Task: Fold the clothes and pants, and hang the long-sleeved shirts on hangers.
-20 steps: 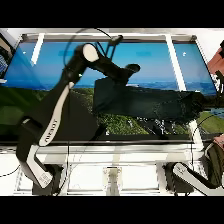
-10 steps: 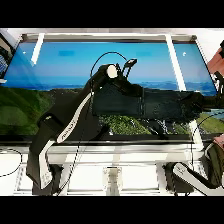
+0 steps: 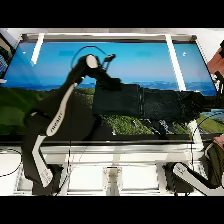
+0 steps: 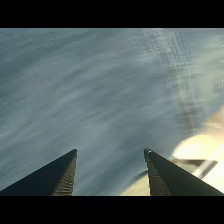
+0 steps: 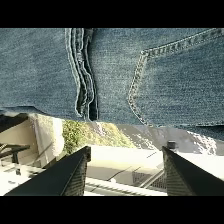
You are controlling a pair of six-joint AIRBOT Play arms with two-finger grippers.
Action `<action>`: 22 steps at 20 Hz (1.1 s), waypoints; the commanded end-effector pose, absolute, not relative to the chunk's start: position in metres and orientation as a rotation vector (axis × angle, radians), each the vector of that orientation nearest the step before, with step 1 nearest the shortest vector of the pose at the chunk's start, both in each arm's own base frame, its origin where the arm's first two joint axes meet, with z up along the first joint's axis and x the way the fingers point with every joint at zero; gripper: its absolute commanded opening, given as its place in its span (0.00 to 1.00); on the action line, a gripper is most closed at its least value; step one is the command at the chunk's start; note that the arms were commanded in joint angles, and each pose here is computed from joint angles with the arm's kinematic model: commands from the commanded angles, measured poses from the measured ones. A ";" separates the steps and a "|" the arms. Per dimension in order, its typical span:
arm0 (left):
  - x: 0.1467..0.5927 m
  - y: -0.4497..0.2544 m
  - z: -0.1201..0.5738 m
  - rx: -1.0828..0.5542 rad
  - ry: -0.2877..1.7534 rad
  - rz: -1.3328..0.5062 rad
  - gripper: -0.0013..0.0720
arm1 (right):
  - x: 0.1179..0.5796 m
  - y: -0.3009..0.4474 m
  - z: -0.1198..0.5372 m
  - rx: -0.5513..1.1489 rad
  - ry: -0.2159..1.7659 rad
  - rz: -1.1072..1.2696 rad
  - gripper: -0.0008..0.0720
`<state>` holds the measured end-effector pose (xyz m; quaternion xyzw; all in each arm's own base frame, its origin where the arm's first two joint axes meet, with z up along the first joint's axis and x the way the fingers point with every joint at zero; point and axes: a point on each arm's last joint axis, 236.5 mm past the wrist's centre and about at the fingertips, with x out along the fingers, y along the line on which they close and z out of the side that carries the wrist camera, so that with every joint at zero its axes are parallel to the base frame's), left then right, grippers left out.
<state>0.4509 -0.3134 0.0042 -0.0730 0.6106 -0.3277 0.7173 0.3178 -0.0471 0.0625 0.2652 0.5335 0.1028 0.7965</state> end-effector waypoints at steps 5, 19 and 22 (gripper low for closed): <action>0.472 -0.183 -0.009 -0.312 1.411 -0.507 0.69 | 0.322 -0.050 0.063 0.565 1.130 0.208 0.69; 0.451 -0.227 -0.073 -0.381 1.564 -0.481 0.75 | 0.322 -0.051 0.063 0.563 1.127 0.205 0.69; 0.446 -0.238 -0.082 -0.374 1.580 -0.494 0.75 | 0.322 -0.051 0.063 0.563 1.127 0.205 0.69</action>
